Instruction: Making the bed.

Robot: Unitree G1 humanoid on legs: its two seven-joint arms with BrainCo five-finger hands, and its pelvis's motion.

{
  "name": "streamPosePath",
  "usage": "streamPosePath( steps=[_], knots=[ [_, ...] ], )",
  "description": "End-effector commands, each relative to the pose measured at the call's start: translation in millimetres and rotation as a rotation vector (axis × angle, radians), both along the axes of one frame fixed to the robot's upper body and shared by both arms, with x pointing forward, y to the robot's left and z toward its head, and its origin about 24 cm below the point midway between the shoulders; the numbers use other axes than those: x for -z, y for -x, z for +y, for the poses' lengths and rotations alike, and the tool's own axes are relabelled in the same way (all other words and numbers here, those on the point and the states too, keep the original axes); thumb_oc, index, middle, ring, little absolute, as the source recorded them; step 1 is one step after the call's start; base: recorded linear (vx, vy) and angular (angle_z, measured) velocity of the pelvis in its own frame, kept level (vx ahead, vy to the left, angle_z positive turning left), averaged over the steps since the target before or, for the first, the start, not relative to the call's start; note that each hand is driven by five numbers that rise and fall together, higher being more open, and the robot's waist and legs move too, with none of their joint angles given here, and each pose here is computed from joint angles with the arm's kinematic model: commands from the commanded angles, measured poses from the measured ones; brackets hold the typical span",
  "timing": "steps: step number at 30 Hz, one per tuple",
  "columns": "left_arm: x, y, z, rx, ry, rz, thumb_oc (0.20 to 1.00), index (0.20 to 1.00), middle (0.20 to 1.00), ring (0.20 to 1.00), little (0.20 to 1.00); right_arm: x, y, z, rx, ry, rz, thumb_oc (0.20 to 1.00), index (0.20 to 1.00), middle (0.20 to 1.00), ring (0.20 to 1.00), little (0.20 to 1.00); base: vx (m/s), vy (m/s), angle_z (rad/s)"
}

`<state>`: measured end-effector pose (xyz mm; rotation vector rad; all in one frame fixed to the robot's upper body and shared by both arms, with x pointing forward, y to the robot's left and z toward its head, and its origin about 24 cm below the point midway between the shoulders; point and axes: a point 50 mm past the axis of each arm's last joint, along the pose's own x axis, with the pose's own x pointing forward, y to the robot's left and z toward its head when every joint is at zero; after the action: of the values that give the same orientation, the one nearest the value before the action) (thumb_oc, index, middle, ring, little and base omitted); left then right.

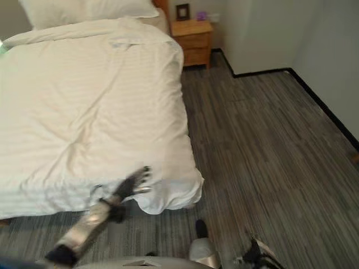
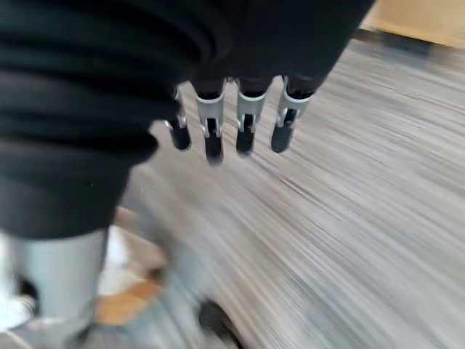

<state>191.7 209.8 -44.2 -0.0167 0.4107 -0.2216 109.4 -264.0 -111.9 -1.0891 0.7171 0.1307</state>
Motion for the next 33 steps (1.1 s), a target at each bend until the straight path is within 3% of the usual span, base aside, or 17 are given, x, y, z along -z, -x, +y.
streamPosePath(
  steps=[1,2,3,5,7,9,10,11,13,16,24,29,30,33],
  knots=[
    [-9.5,-6.0,6.6,-0.006,0.111,-0.018,1.000,1.000,1.000,1.000,1.000,-25.4,-74.8,-8.1,-0.079,0.018,-0.093,0.200,0.200,0.200,0.200,0.200,0.06,-0.124,0.31],
    [-15.6,-5.1,22.3,-0.073,0.110,-0.051,1.000,1.000,1.000,1.000,1.000,-47.3,-101.6,-10.0,-0.057,-0.040,-0.213,0.200,0.200,0.200,0.200,0.200,0.04,-0.087,0.70],
    [-12.8,12.3,57.7,-0.251,0.053,-0.027,1.000,1.000,1.000,1.000,1.000,-121.3,-148.2,-8.4,-0.104,-0.148,-0.498,0.200,0.200,0.200,0.200,0.200,0.07,-0.094,0.94],
    [-4.8,33.1,81.9,-0.424,0.044,0.008,1.000,1.000,1.000,1.000,1.000,-162.2,-171.0,2.6,-0.093,-0.312,-0.683,0.200,0.200,0.200,0.200,0.200,0.06,-0.038,0.82],
    [-3.1,38.8,89.2,-0.472,0.039,0.014,1.000,1.000,1.000,1.000,1.000,-168.0,-176.6,5.1,-0.062,-0.387,-0.720,0.200,0.200,0.200,0.200,0.200,0.03,-0.016,0.27],
    [4.5,51.4,97.4,-0.553,0.037,0.046,1.000,1.000,1.000,1.000,1.000,-178.9,-192.5,21.9,0.009,-0.627,-0.793,0.200,0.200,0.200,0.200,0.200,0.05,-0.027,0.35],
    [12.1,58.0,99.2,-0.599,0.039,0.076,1.000,1.000,1.000,1.000,1.000,-188.2,-206.0,36.7,0.059,-0.838,-0.838,0.200,0.200,0.200,0.200,0.200,0.03,-0.023,0.31],
    [12.0,57.8,99.3,-0.599,0.040,0.075,1.000,1.000,1.000,1.000,1.000,-188.5,-206.2,36.8,0.059,-0.838,-0.839,0.200,0.200,0.200,0.200,0.200,0.02,-0.028,0.17],
    [22.6,66.4,96.6,-0.618,0.038,0.122,1.000,1.000,1.000,1.000,1.000,-198.8,-221.8,58.5,0.152,-1.219,-0.877,0.200,0.200,0.200,0.200,0.200,-0.01,-0.030,0.27],
    [35.8,66.4,86.4,-0.624,0.061,0.163,1.000,1.000,1.000,1.000,1.000,-209.4,-237.9,77.2,0.269,-1.630,-0.911,0.200,0.200,0.200,0.200,0.200,-0.08,-0.031,0.42],
    [39.4,50.9,71.3,-0.579,0.097,0.132,1.000,1.000,1.000,1.000,1.000,-220.6,-258.4,66.8,0.438,-1.856,-1.002,0.200,0.200,0.200,0.200,0.200,-0.07,-0.039,0.16],
    [58.2,61.3,59.7,-0.620,0.171,0.216,1.000,1.000,1.000,1.000,1.000,-186.4,-256.9,48.2,0.678,-1.824,-0.966,0.200,0.200,0.200,0.200,0.200,-0.06,-0.009,0.02],
    [67.0,68.4,55.8,-0.640,0.182,0.265,1.000,1.000,1.000,1.000,1.000,-156.4,-245.6,39.1,0.820,-1.775,-0.915,0.200,0.200,0.200,0.200,0.200,-0.05,0.041,-0.09],
    [78.9,75.9,47.2,-0.651,0.199,0.339,1.000,1.000,1.000,1.000,1.000,-114.1,-221.0,30.9,0.992,-1.716,-0.841,0.200,0.200,0.200,0.200,0.200,-0.03,0.081,-0.08]
  ],
)
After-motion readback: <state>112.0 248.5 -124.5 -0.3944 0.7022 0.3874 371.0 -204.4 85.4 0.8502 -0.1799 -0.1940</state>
